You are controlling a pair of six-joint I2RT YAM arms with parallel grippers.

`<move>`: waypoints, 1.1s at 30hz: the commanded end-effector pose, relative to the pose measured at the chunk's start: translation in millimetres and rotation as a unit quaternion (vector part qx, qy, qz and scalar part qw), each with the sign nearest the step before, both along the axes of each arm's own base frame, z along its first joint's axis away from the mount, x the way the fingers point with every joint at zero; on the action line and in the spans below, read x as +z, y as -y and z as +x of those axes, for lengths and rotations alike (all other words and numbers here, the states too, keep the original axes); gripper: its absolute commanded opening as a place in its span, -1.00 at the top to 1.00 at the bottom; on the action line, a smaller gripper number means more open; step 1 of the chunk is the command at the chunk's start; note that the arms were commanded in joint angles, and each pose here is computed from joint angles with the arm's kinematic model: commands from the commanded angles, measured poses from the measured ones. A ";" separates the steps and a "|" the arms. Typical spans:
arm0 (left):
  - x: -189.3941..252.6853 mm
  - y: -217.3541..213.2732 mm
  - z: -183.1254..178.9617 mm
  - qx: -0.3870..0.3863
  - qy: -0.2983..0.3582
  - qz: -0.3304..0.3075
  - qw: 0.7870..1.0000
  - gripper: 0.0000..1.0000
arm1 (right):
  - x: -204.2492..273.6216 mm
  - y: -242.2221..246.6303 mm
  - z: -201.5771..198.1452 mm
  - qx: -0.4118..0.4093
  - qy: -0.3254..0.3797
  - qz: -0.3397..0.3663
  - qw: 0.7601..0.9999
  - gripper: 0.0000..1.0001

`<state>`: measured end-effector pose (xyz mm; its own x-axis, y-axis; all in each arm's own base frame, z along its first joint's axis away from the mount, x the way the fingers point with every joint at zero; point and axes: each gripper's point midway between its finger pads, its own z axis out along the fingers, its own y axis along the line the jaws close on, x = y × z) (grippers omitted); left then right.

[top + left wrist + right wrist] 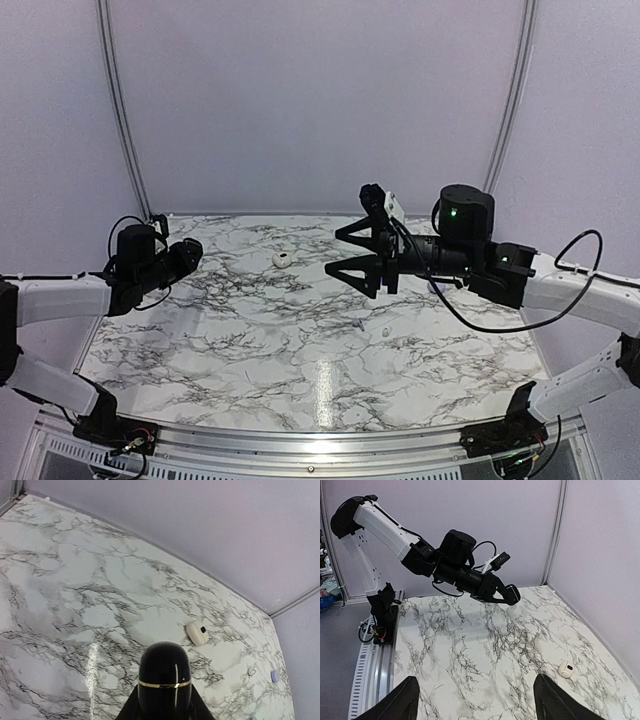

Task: Insert the wireless bluetooth earbuds into the charging case
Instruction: Place the charging case with the earbuds at the center of the board.

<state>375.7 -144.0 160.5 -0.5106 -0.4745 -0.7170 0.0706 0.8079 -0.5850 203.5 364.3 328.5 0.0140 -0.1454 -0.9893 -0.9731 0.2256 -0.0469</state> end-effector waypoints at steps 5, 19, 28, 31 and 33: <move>-63.1 -4.4 29.6 0.002 -0.108 -0.002 0.994 1.00 | 3.8 11.8 17.3 -0.037 -0.015 0.019 0.999 -0.58; -121.5 7.2 46.0 -0.024 -0.200 -0.052 0.978 1.00 | -5.6 16.0 21.8 -0.043 -0.023 0.013 0.999 -0.59; -139.7 1.6 45.2 -0.018 -0.232 -0.049 0.971 0.67 | -4.1 16.9 21.6 -0.042 -0.021 0.013 0.999 -0.59; -141.8 -9.3 42.9 0.005 -0.239 -0.025 0.971 0.26 | -5.1 17.0 21.5 -0.042 -0.021 0.012 0.999 -0.60; -141.6 -16.5 40.3 0.018 -0.244 -0.011 0.970 0.07 | -5.0 17.7 21.6 -0.043 -0.021 0.012 0.999 -0.60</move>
